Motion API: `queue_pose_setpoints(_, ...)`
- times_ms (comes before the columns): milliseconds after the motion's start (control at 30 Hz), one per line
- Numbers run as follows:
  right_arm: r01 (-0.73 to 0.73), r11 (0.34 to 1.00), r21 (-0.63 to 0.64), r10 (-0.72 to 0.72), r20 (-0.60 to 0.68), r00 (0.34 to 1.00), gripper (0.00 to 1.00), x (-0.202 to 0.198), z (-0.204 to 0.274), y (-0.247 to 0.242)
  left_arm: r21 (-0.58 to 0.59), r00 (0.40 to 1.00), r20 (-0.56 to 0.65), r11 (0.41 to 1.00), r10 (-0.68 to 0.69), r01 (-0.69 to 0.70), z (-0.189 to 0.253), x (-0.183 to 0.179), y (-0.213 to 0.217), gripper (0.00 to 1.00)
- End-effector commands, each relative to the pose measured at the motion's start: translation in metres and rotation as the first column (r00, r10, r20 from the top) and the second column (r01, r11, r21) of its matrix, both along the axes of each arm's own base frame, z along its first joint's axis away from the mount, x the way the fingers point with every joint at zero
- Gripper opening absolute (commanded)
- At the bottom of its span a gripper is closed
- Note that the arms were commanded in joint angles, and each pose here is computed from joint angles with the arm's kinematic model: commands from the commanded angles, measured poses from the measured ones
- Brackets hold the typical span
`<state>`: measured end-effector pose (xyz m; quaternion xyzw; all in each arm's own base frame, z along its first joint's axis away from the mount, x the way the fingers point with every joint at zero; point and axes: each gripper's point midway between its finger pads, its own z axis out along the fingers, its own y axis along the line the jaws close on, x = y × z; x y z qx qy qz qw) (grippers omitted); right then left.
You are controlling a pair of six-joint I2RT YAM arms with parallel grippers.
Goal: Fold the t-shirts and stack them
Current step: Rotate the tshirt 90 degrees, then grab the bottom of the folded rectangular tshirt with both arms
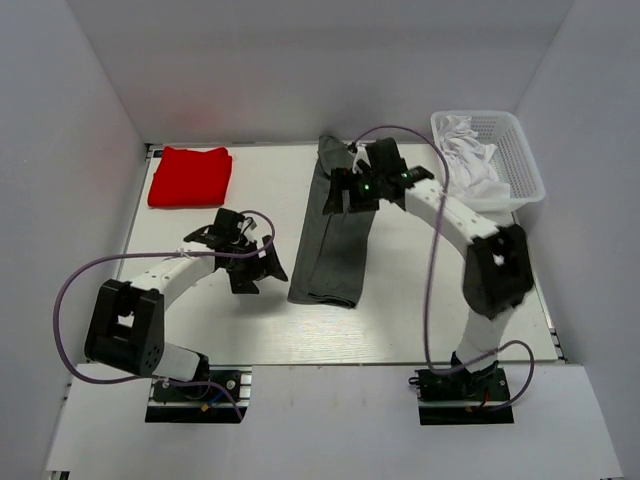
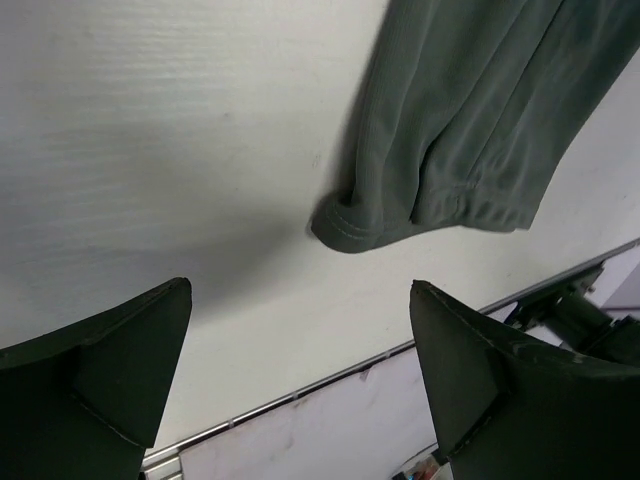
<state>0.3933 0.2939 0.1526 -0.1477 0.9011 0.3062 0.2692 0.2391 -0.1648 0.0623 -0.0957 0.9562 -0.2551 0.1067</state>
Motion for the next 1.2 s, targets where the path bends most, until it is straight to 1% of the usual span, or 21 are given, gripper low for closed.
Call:
queue_pose_setpoints(0, 0.000, 0.999, 0.049, 0.004, -0.086, 0.996, 0.90, -0.063, -0.026, -0.009, -0.047, 0.995, 0.071, 0.996, -0.074, 0.078, 0.010, -0.002, -0.012, 1.00)
queue_pose_setpoints(33, 0.033, 0.998, 0.057, -0.028, -0.084, 0.996, 0.90, -0.072, -0.020, -0.015, -0.041, 0.993, 0.068, 0.994, -0.094, 0.097, 0.007, -0.006, -0.013, 1.00)
queue_pose_setpoints(100, 0.102, 0.992, 0.068, -0.087, -0.202, 0.976, 0.90, -0.116, -0.044, -0.029, -0.073, 0.991, 0.052, 0.989, -0.123, 0.127, 0.000, -0.017, -0.019, 1.00)
queue_pose_setpoints(167, 0.164, 0.983, 0.084, -0.134, -0.286, 0.949, 0.90, -0.135, -0.051, -0.030, -0.101, 0.987, 0.059, 0.983, -0.149, 0.154, -0.003, -0.024, -0.028, 1.00)
queue_pose_setpoints(200, 0.170, 0.982, 0.077, -0.136, -0.325, 0.936, 0.90, -0.157, -0.062, -0.038, -0.104, 0.985, 0.072, 0.981, -0.158, 0.165, -0.003, -0.023, -0.031, 0.99)
queue_pose_setpoints(300, 0.183, 0.977, 0.108, -0.123, -0.415, 0.901, 0.90, -0.188, -0.076, -0.037, -0.095, 0.983, 0.050, 0.979, -0.174, 0.178, -0.014, -0.030, -0.035, 0.92)
queue_pose_setpoints(333, 0.187, 0.973, 0.136, -0.113, -0.426, 0.897, 0.90, -0.190, -0.074, -0.033, -0.095, 0.982, 0.050, 0.977, -0.185, 0.189, -0.018, -0.031, -0.038, 0.91)
queue_pose_setpoints(433, 0.181, 0.977, 0.114, -0.107, -0.476, 0.873, 0.90, -0.202, -0.088, -0.032, -0.073, 0.979, 0.046, 0.977, -0.196, 0.199, -0.028, -0.033, -0.040, 0.87)
queue_pose_setpoints(567, 0.194, 0.975, 0.105, -0.119, -0.491, 0.863, 0.90, -0.198, -0.097, -0.026, -0.017, 0.983, 0.056, 0.985, -0.172, 0.173, -0.036, -0.021, -0.038, 0.76)
queue_pose_setpoints(700, 0.214, 0.974, 0.068, -0.151, -0.510, 0.847, 0.89, -0.191, -0.110, -0.025, 0.009, 0.987, 0.048, 0.988, -0.154, 0.154, -0.044, -0.015, -0.039, 0.71)
queue_pose_setpoints(767, 0.212, 0.975, 0.068, -0.146, -0.522, 0.840, 0.86, -0.194, -0.112, -0.025, 0.006, 0.985, 0.056, 0.987, -0.163, 0.163, -0.044, -0.013, -0.043, 0.66)
queue_pose_setpoints(800, 0.210, 0.976, 0.064, -0.143, -0.537, 0.831, 0.84, -0.197, -0.115, -0.025, 0.006, 0.985, 0.056, 0.987, -0.163, 0.163, -0.044, -0.013, -0.043, 0.60)
queue_pose_setpoints(867, 0.215, 0.975, 0.052, -0.152, -0.552, 0.820, 0.74, -0.200, -0.120, -0.027, 0.011, 0.986, 0.030, 0.986, -0.165, 0.165, -0.050, -0.017, -0.044, 0.58)
queue_pose_setpoints(900, 0.221, 0.974, 0.042, -0.162, -0.547, 0.821, 0.71, -0.199, -0.121, -0.028, 0.007, 0.984, 0.040, 0.985, -0.174, 0.173, -0.049, -0.017, -0.048, 0.51)
queue_pose_setpoints(933, 0.232, 0.972, 0.027, -0.179, -0.551, 0.815, 0.61, -0.200, -0.126, -0.032, 0.012, 0.984, 0.027, 0.985, -0.174, 0.174, -0.053, -0.018, -0.047, 0.47)
queue_pose_setpoints(967, 0.229, 0.973, 0.024, -0.178, -0.551, 0.815, 0.56, -0.201, -0.127, -0.032, 0.012, 0.984, 0.027, 0.985, -0.174, 0.174, -0.055, -0.017, -0.047, 0.43)
queue_pose_setpoints(1000, 0.233, 0.972, 0.021, -0.184, -0.547, 0.817, 0.51, -0.199, -0.128, -0.033, 0.010, 0.984, 0.005, 0.984, -0.178, 0.178, -0.060, -0.020, -0.048, 0.32)
queue_pose_setpoints(1033, 0.233, 0.972, 0.014, -0.187, -0.549, 0.814, 0.39, -0.201, -0.132, -0.034, 0.013, 0.982, -0.004, 0.982, -0.188, 0.188, -0.062, -0.023, -0.049, 0.27)
queue_pose_setpoints(1100, 0.238, 0.971, 0.005, -0.197, -0.548, 0.813, 0.29, -0.198, -0.136, -0.036, 0.013, 0.982, -0.005, 0.982, -0.188, 0.188, -0.063, -0.021, -0.050, 0.16)
queue_pose_setpoints(1133, 0.236, 0.972, -0.004, -0.199, -0.551, 0.811, 0.13, -0.197, -0.139, -0.035, 0.013, 0.980, -0.005, 0.980, -0.197, 0.197, -0.063, -0.023, -0.052, 0.06)
queue_pose_setpoints(1167, 0.235, 0.972, -0.007, -0.200, -0.551, 0.810, 0.05, -0.197, -0.140, -0.034, 0.010, 0.980, 0.005, 0.980, -0.197, 0.197, -0.060, -0.020, -0.054, 0.01)
